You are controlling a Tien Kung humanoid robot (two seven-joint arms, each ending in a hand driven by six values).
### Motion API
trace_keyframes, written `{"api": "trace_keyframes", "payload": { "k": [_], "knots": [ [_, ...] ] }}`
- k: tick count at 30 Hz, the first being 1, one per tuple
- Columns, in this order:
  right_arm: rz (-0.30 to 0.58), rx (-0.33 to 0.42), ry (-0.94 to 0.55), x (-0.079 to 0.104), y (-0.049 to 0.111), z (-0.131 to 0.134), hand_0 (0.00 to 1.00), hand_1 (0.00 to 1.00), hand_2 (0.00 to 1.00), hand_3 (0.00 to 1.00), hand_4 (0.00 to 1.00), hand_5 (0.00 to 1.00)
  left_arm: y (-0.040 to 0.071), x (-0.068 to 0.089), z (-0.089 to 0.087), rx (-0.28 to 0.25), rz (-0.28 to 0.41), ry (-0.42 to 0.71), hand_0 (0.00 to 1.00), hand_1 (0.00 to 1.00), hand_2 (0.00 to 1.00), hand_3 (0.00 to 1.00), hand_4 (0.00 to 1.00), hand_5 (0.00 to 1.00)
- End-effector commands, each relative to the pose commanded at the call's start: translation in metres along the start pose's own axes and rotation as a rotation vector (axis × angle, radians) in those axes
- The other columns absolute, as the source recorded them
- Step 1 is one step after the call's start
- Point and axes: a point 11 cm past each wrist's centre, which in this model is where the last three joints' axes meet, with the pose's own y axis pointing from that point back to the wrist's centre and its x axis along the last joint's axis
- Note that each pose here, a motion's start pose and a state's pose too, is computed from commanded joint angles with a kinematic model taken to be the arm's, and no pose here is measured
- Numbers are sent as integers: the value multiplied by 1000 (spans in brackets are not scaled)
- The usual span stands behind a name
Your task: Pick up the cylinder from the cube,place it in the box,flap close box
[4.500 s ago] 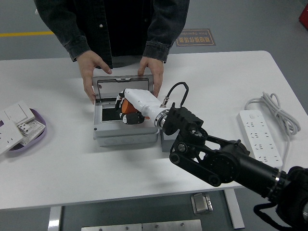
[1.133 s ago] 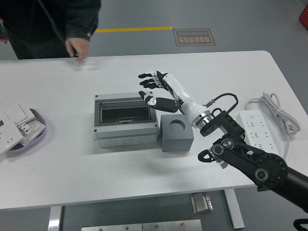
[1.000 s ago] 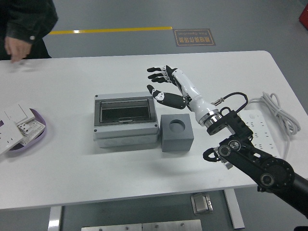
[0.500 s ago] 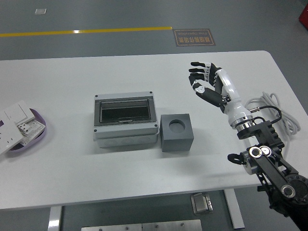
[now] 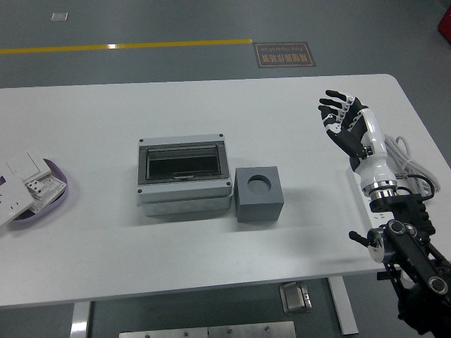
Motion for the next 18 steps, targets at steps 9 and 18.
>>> {"api": "trace_keyframes", "payload": {
  "k": [9, 18],
  "knots": [
    [24, -2, 0, 4, 2, 2, 703, 660, 642, 671, 609, 228, -1, -1, -5, 8, -3, -3, 598, 581, 559, 606, 675, 304],
    [59, 20, 33, 12, -4, -6, 701, 663, 642, 670, 633, 245, -3, -17, -16, 16, -22, 59, 598, 581, 559, 605, 670, 295]
  ]
}}
